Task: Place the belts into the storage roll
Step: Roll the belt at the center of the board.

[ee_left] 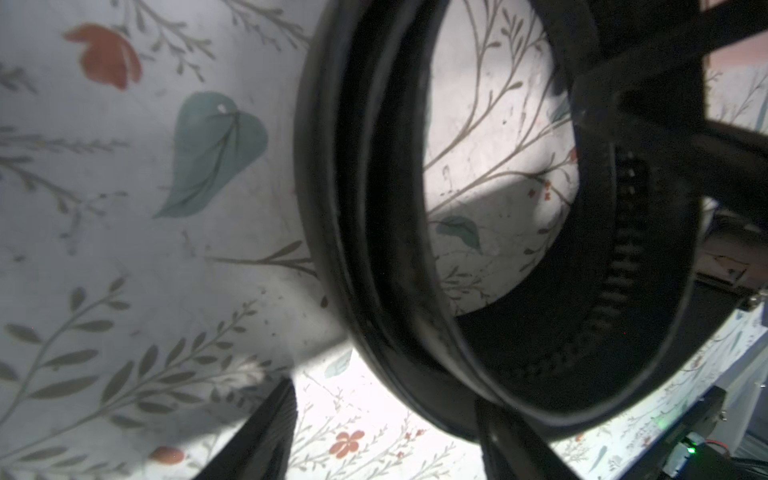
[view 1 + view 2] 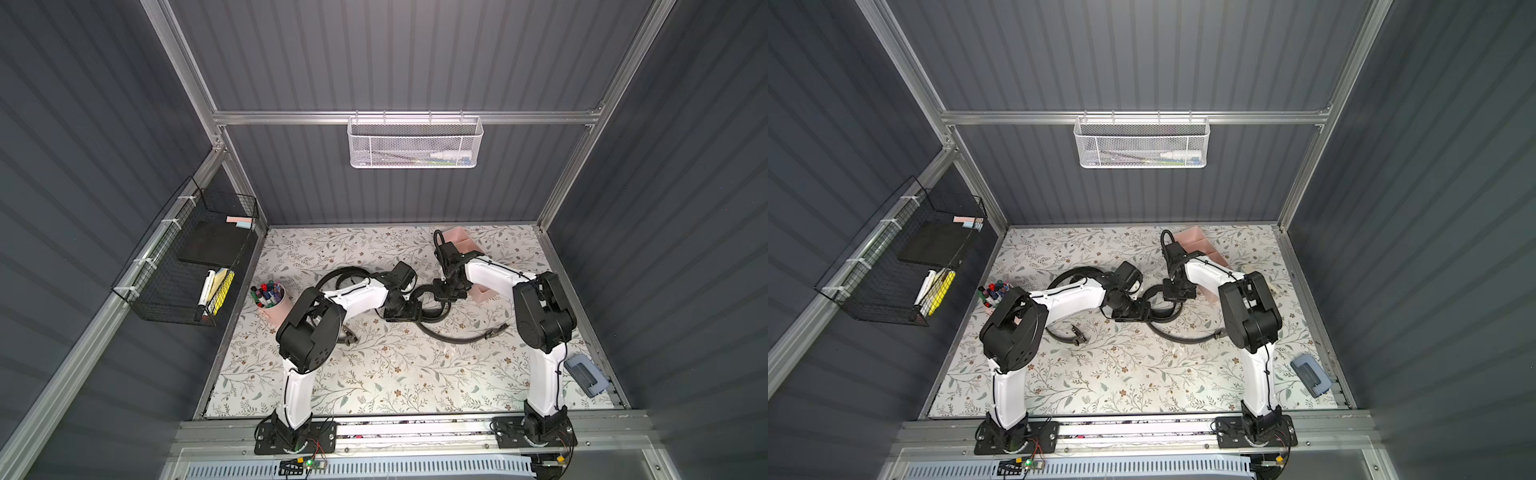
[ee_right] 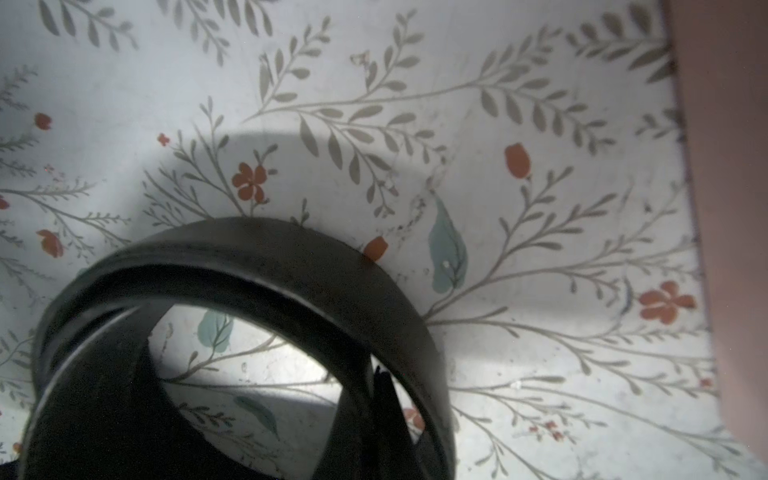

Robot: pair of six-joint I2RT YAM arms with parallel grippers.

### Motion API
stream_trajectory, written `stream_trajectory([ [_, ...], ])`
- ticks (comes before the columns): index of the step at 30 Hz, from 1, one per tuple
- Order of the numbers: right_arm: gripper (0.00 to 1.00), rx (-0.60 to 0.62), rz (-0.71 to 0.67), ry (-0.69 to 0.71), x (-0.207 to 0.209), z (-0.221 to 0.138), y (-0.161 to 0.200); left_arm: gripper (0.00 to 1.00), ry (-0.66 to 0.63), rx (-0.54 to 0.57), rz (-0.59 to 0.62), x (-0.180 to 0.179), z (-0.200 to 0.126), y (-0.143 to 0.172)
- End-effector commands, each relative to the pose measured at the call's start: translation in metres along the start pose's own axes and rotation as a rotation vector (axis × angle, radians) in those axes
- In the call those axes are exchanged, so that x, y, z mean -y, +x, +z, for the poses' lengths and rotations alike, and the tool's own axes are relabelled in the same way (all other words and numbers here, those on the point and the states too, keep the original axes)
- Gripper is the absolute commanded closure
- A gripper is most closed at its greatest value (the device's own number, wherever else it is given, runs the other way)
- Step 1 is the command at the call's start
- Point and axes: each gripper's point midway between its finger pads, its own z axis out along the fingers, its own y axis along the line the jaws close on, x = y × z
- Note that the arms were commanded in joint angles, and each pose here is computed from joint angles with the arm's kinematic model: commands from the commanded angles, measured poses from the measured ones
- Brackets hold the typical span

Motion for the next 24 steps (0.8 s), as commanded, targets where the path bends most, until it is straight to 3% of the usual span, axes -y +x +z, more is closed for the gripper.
stream_trajectory([
  [1,1.0,-0.036,0.013,0.019,0.005,0.007,0.004,0.42,-0.059,-0.072,-0.034,-0.02,0.015,0.015],
  [5,1.0,-0.035,0.031,0.044,0.01,0.008,0.005,0.57,-0.071,-0.088,-0.038,-0.024,0.018,0.018],
  [10,1.0,-0.012,0.112,0.121,0.024,0.004,0.002,0.89,-0.096,-0.09,-0.046,-0.028,0.011,0.022],
  [11,1.0,-0.001,0.138,0.138,0.027,0.003,0.001,0.92,-0.106,-0.088,-0.048,-0.029,0.009,0.023],
  [18,1.0,0.018,0.312,0.163,0.034,0.005,-0.006,0.95,-0.163,-0.024,-0.227,-0.052,0.0,0.049],
  [24,1.0,0.013,0.391,0.16,0.034,0.01,-0.015,0.94,-0.231,-0.036,-0.267,-0.069,-0.012,0.071],
])
